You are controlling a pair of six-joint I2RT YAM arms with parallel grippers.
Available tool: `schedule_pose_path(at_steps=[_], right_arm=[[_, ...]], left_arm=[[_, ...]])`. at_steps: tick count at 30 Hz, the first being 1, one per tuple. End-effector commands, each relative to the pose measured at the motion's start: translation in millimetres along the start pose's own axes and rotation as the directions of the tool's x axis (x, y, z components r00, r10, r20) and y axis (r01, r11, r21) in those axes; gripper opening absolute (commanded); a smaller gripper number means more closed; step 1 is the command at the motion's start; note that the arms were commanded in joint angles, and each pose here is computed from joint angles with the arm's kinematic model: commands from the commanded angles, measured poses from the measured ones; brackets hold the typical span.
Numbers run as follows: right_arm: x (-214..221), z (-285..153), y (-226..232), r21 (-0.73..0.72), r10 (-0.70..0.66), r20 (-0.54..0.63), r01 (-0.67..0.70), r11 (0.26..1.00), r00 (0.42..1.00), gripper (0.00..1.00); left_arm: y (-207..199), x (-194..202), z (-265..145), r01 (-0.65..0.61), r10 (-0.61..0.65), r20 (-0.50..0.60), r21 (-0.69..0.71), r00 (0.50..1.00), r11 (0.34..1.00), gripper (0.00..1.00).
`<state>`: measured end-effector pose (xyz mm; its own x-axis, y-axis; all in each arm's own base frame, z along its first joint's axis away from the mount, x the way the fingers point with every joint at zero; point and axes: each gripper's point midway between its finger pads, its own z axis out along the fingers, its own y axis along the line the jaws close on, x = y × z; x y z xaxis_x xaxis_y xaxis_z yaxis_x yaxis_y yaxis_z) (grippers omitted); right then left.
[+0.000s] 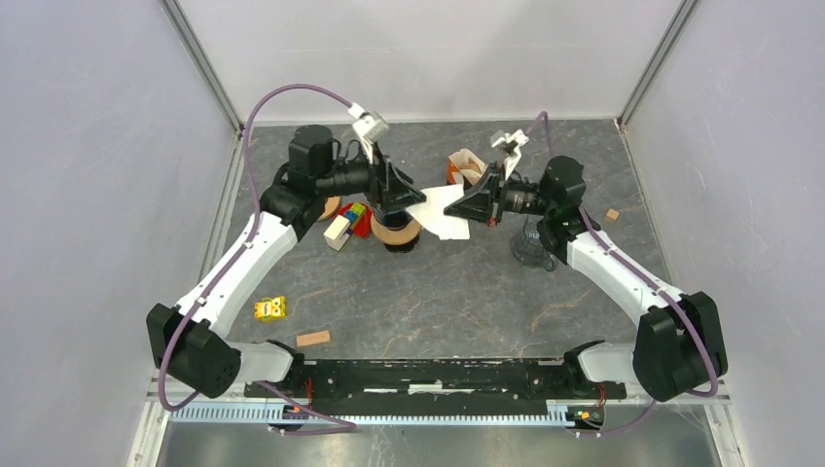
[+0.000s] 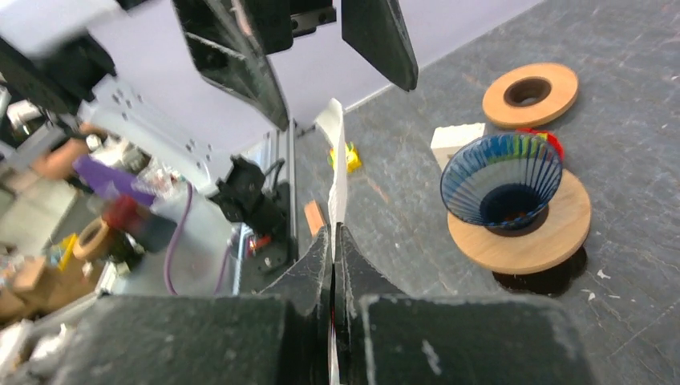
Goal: Place the coffee filter in the dripper
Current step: Place the coffee filter in the coffee dripper.
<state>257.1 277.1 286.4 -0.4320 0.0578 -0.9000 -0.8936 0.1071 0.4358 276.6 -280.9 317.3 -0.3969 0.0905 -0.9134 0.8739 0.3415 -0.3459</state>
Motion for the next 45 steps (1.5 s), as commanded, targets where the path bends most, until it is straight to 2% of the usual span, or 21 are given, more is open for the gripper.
schedule_pose_path(at_steps=[1, 5, 8, 21, 30, 37, 41, 42, 43, 45], right_arm=[[-61.9, -15.8, 26.2, -0.056, 0.059, 0.235, -0.047, 0.997, 0.970, 0.00], [-66.0, -25.0, 22.4, -0.064, 0.153, 0.308, -0.140, 0.988, 0.939, 0.00], [-62.5, -25.6, 16.0, -0.062, 0.205, 0.322, -0.195, 0.979, 0.924, 0.00], [-55.7, -23.8, 2.6, -0.051, 0.279, 0.336, -0.279, 0.959, 0.899, 0.00], [-53.9, -23.1, 2.5, -0.041, 0.286, 0.329, -0.289, 0.957, 0.900, 0.00], [-44.3, -22.7, -5.4, -0.003, 0.295, 0.309, -0.309, 0.951, 0.904, 0.00], [-41.5, -22.1, -7.7, 0.009, 0.284, 0.299, -0.300, 0.954, 0.911, 0.00], [-40.4, -22.7, -9.2, 0.018, 0.271, 0.298, -0.289, 0.957, 0.915, 0.01], [-39.9, -23.7, -10.8, 0.028, 0.256, 0.298, -0.276, 0.961, 0.920, 0.07], [-40.9, -26.0, -16.2, 0.063, 0.185, 0.280, -0.210, 0.976, 0.942, 0.21]], left_arm=[[3.7, -54.4, -21.5, 0.173, -0.178, 0.243, 0.038, 0.954, 0.984, 0.79], [-4.7, -47.8, -22.3, 0.175, -0.197, 0.251, 0.109, 0.948, 0.979, 0.86], [-13.9, -44.8, -22.1, 0.185, -0.229, 0.267, 0.178, 0.936, 0.966, 0.89], [-33.3, -30.6, 1.8, 0.201, -0.264, 0.227, 0.267, 0.937, 0.943, 0.88], [-34.3, -31.1, 22.0, 0.206, -0.264, 0.198, 0.270, 0.944, 0.941, 0.66], [-31.4, -35.0, 26.8, 0.206, -0.265, 0.200, 0.273, 0.943, 0.940, 0.40], [-29.6, -35.3, 29.0, 0.218, -0.277, 0.197, 0.273, 0.941, 0.937, 0.14], [-28.6, -36.2, 29.4, 0.231, -0.289, 0.199, 0.270, 0.937, 0.935, 0.08], [-26.8, -37.5, 29.7, 0.249, -0.305, 0.203, 0.260, 0.931, 0.933, 0.03], [-19.9, -39.2, 29.8, 0.316, -0.360, 0.213, 0.216, 0.908, 0.924, 0.02]])
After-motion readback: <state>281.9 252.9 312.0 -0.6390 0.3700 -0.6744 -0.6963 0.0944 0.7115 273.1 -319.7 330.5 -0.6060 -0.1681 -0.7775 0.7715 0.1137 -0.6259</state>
